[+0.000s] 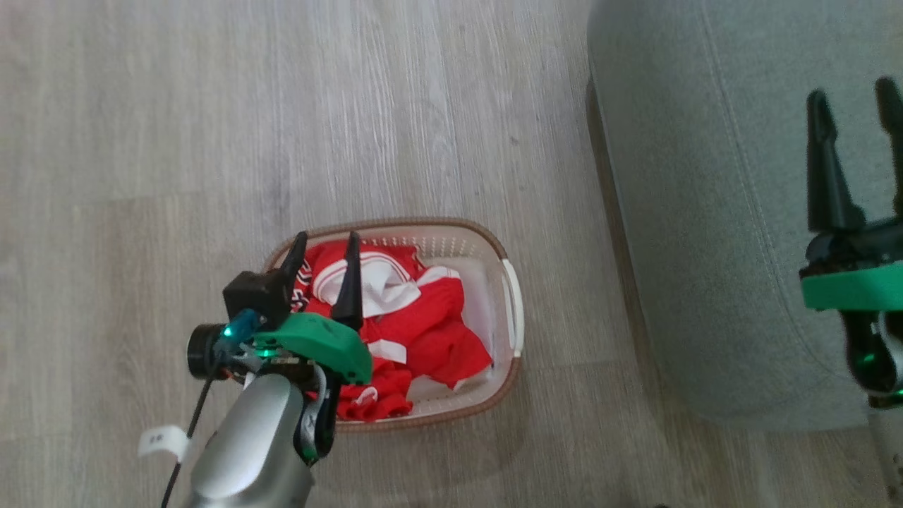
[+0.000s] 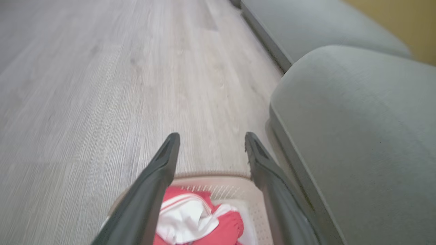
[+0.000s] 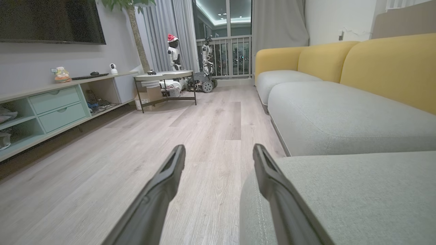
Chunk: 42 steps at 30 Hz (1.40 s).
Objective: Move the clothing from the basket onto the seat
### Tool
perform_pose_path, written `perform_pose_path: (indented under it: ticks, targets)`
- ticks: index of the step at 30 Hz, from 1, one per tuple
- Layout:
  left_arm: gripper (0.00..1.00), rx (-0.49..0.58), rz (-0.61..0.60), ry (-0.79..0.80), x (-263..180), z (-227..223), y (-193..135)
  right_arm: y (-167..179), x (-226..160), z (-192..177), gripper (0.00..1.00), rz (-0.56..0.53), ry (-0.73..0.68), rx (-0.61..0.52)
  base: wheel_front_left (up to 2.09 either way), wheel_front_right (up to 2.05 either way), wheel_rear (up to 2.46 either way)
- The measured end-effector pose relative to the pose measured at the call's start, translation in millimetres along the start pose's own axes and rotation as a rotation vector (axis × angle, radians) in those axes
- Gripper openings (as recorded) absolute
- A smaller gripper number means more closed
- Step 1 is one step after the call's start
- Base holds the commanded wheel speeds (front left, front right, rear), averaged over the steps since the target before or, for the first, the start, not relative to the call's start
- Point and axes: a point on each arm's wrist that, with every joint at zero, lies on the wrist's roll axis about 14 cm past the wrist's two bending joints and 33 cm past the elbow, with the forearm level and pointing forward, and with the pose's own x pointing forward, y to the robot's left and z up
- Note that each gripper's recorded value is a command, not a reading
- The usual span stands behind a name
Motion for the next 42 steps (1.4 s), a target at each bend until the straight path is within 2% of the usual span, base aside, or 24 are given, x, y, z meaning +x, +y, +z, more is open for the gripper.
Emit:
perform_pose_path:
  ticks: [8,15,28,42]
  targets:
    - [1.00,-0.064,0.045,0.264,17.5,-79.9,17.3,-8.4,14.6,-3.0,1.00,0.003,-0.010,-0.022,0.00,0.00,0.00]
    - [1.00,-0.094,0.029,0.433,32.4,-129.4,22.0,-11.9,27.5,-11.9,1.00,0.007,-0.014,-0.017,0.00,0.00,0.00]
    - [1.00,-0.091,0.019,0.729,63.1,-198.6,21.5,-34.9,39.2,-37.9,1.00,-0.026,0.028,-0.060,0.00,0.00,0.00]
    - [1.00,-0.041,0.106,0.960,75.3,-250.8,34.2,-55.5,39.4,-64.5,1.00,-0.090,0.078,-0.073,0.00,0.00,0.00]
